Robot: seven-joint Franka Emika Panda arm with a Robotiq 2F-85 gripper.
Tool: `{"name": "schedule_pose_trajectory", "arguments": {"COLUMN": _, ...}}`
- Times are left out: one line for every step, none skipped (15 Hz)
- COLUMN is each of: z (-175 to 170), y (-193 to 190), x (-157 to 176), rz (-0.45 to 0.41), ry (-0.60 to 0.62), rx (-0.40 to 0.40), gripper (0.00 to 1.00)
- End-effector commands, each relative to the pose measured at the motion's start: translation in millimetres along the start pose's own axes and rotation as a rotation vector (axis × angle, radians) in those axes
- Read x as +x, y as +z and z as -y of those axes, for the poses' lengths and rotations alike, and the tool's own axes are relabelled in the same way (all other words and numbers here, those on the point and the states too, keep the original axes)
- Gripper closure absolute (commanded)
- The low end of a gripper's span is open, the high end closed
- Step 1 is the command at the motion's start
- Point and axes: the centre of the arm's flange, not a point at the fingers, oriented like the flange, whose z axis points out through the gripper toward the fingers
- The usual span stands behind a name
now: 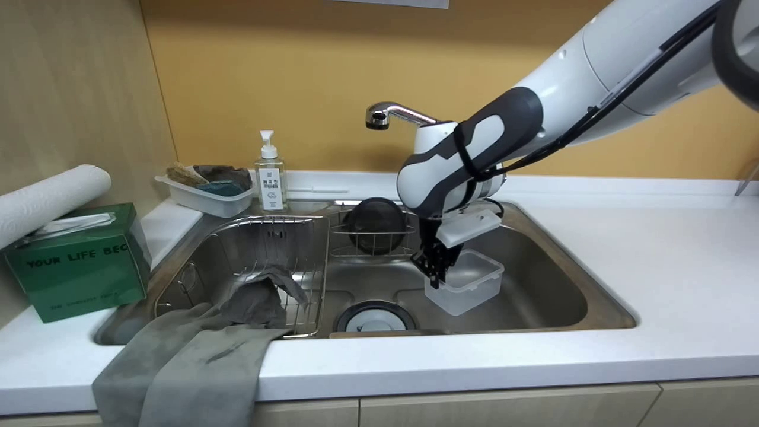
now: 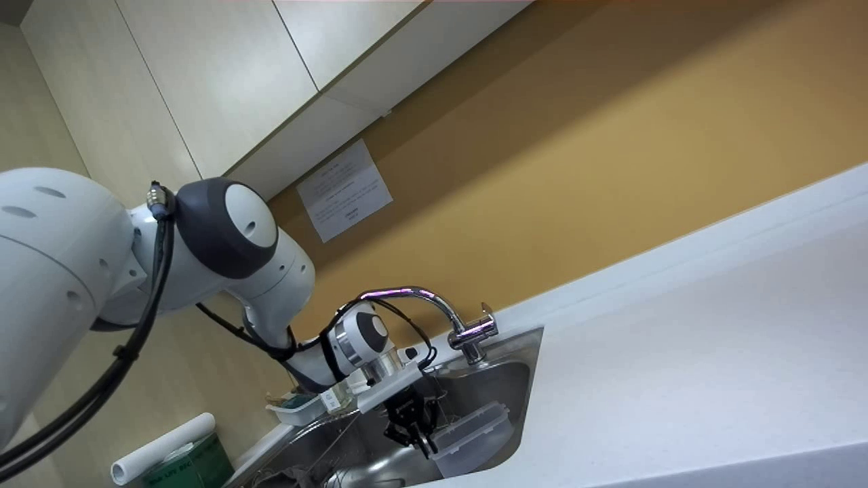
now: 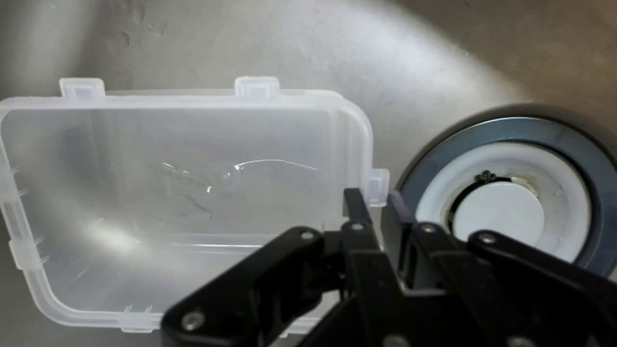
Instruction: Put the clear bowl in the sink.
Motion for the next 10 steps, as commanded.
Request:
{"name": "schedule_pose_trajectory", "arguments": {"z": -8, "y": 0, "x": 17, "rz": -0.009, "ry": 0.003, "rx": 0.026, "gripper": 0.96}}
{"name": "schedule_pose_trajectory", "arguments": {"z": -8, "y": 1, "x": 17, "rz": -0.010, "ry": 0.005, "rx": 0.028, "gripper": 0.96}}
{"name": "schedule_pose_trajectory", "arguments": {"z": -8, "y": 2, "x": 18, "rz": -0.011, "ry": 0.007, "rx": 0.030, "gripper": 0.96}}
{"name": "schedule_pose_trajectory", "arguments": {"z": -9, "y": 3, "x": 18, "rz": -0.010, "ry": 0.009, "rx": 0.030, "gripper": 0.96}}
{"name": "schedule_pose_trajectory", "arguments": {"z": -10, "y": 5, "x": 19, "rz": -0.012, "ry": 0.013, "rx": 0.031, "gripper": 0.96}}
{"name": "schedule_pose_trajectory", "arguments": {"z": -11, "y": 7, "x": 20, "rz": -0.012, "ry": 0.013, "rx": 0.030, "gripper": 0.96}}
{"name": "schedule_pose_trajectory", "arguments": {"z": -12, "y": 9, "x": 20, "rz": -0.013, "ry": 0.013, "rx": 0.030, "gripper": 0.96}}
{"name": "schedule_pose_trajectory", "arguments": {"z": -13, "y": 11, "x": 20, "rz": -0.014, "ry": 0.014, "rx": 0.031, "gripper": 0.96}}
{"name": "schedule_pose_trajectory", "arguments": {"z": -14, "y": 13, "x": 20, "rz": -0.015, "ry": 0.017, "rx": 0.031, "gripper": 0.96}}
{"name": "schedule_pose_trajectory", "arguments": {"z": -15, "y": 15, "x": 20, "rz": -0.017, "ry": 0.020, "rx": 0.031, "gripper": 0.96}}
